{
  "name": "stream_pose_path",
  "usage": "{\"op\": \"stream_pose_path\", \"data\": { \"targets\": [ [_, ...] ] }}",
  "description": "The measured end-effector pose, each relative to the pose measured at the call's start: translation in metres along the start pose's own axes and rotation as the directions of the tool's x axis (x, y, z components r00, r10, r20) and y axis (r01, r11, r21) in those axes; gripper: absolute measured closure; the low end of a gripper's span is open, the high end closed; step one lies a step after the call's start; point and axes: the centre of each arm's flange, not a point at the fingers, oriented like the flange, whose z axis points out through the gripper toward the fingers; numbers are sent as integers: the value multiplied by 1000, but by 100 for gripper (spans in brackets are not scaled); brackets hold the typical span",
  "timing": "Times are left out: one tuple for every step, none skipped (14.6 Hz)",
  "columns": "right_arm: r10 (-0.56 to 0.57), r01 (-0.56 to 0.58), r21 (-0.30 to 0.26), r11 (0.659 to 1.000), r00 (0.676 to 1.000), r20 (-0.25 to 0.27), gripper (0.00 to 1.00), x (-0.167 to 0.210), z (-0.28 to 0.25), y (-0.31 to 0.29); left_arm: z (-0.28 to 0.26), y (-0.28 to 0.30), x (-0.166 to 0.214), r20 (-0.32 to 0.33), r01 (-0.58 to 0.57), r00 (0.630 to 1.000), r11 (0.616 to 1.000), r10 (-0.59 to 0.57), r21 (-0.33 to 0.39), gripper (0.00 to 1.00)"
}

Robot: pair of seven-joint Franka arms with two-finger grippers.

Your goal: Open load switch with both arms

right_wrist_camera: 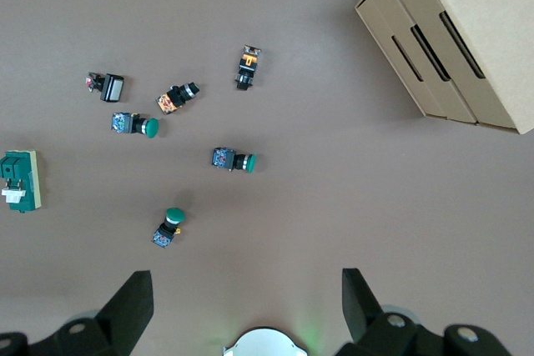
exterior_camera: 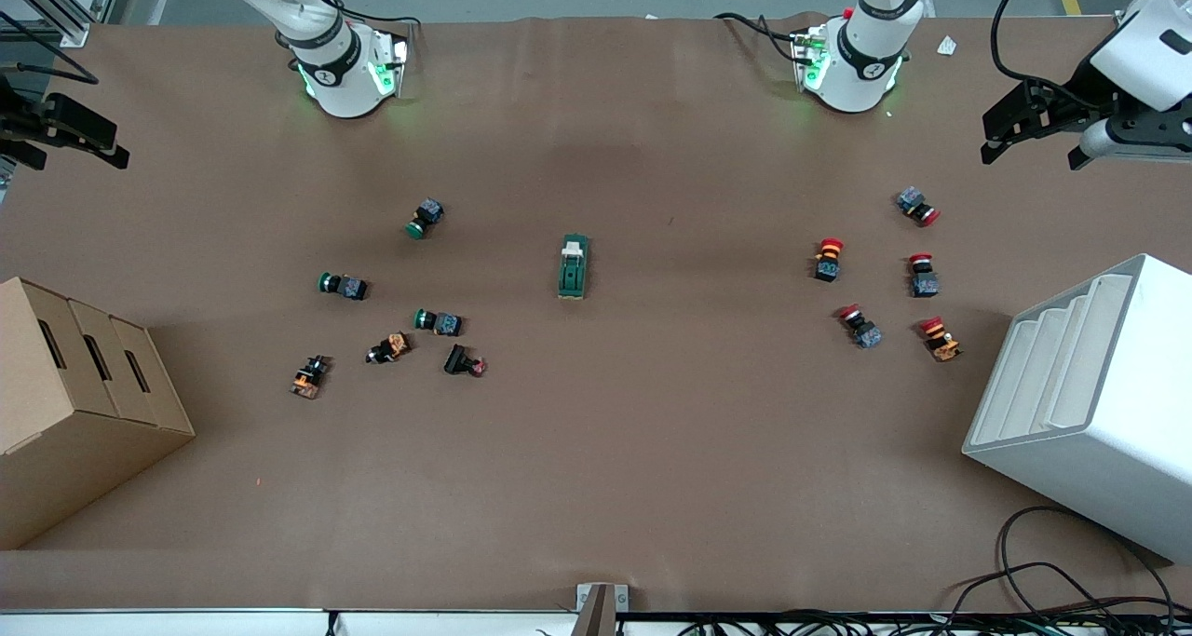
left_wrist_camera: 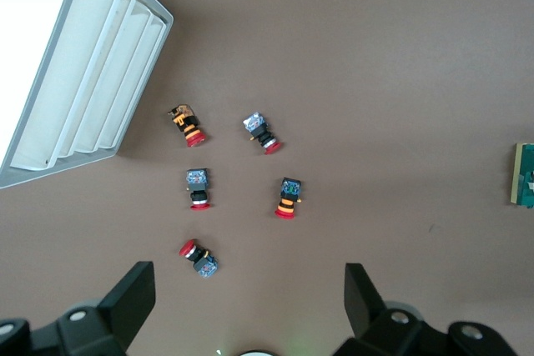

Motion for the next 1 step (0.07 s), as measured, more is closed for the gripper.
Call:
{"op": "stream_pose_path", "data": {
  "targets": [
    [0,0,0,1000,1000,0,0,0,0,0,0,0,1,-1,1,1000,1000,-1,0,0]
  ]
}}
